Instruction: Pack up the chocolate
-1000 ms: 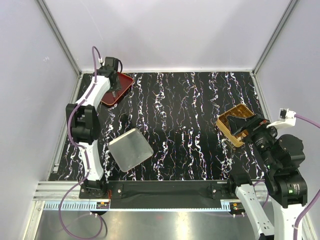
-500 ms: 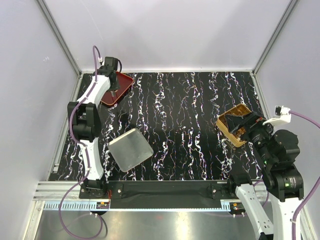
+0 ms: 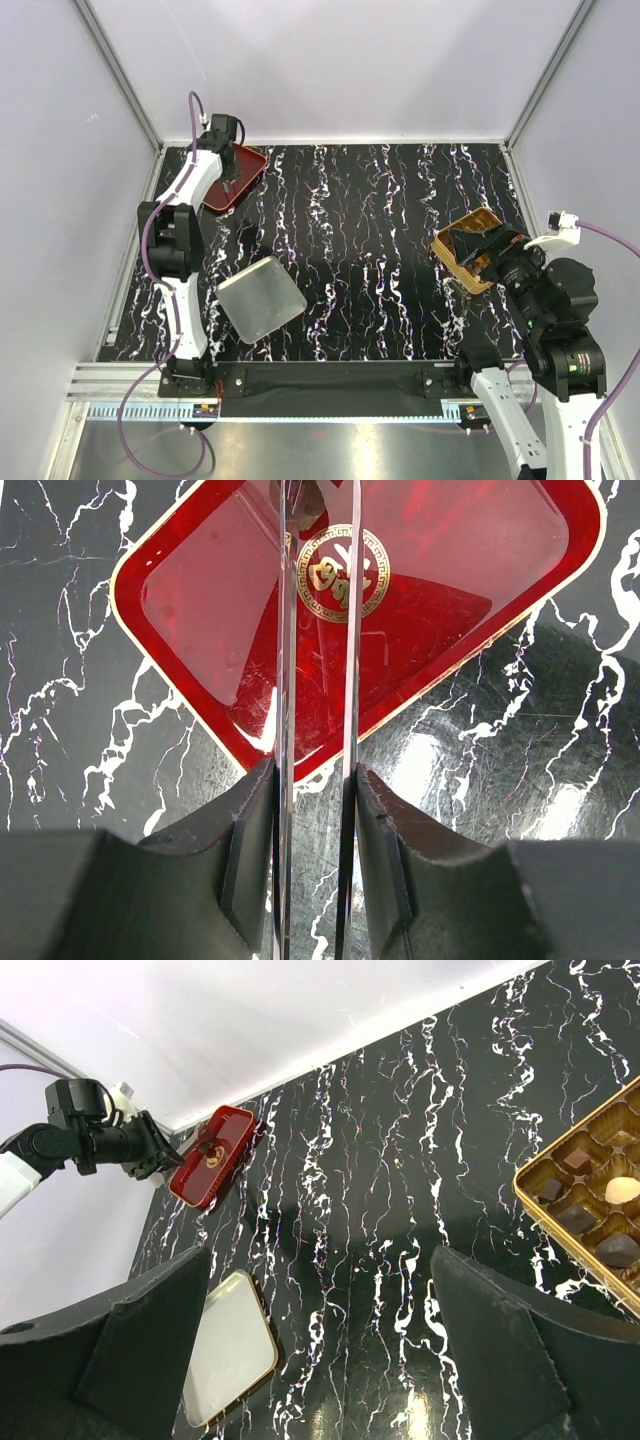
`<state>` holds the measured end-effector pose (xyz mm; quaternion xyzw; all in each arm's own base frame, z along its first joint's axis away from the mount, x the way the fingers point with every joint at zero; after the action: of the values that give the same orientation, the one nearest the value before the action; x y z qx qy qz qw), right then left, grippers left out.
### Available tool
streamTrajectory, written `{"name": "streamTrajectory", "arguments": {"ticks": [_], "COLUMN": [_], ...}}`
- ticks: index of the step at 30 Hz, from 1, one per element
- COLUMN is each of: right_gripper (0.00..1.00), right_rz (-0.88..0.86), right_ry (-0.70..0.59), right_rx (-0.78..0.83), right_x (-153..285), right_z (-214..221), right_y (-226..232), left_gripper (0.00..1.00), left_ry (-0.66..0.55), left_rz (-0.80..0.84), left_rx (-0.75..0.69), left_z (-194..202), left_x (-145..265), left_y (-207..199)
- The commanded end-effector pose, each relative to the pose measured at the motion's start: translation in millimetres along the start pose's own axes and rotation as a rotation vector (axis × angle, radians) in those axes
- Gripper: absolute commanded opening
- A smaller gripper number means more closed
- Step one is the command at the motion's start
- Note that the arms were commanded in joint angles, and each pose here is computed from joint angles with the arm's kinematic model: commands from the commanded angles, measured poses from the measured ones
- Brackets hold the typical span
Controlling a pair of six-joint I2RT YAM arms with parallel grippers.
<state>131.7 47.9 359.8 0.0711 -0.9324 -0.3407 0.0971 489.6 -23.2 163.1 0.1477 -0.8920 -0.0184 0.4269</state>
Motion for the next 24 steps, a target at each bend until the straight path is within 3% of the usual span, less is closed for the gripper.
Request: {"name": "streamTrajectory", "arguments": {"ticks": [1,17,24], "right_gripper": [1.00,1.00,1.00], "right_rz": [-0.014,-0.004,-0.003], "right_ry": [-0.032,-0.031,-0.033], "right_rx": [0.023,0.025,0.025], "right_x": [-4.8,-8.6,-7.6], "right_z": [-5.8,-3.7,-4.3], "right_y": [2.3,-1.2,-0.9], "left_gripper": [0.38,0.38,0.33], "left_ry": [-0.067,-0.056,-0.063], "left_rz": [-0.024,-0.031,-0.037], "left_rx": [0.022,0.017,0.009], "left_z": [-18.0,-23.0,-24.8], "left_x": [-0.8,-4.5,2.4], "left_y": [4.8,8.6,11.9]}}
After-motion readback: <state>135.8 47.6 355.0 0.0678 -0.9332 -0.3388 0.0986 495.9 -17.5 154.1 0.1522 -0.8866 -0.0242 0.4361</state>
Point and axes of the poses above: each gripper's point midway between its finger pads, its own x axis back along the fingers, its own y axis along the line the jaws close on, z = x × y, the point moved 6 cm from there along x, back along the fingers, and after that the axes turned 7 degrees about -x, right-handed, at the moved point
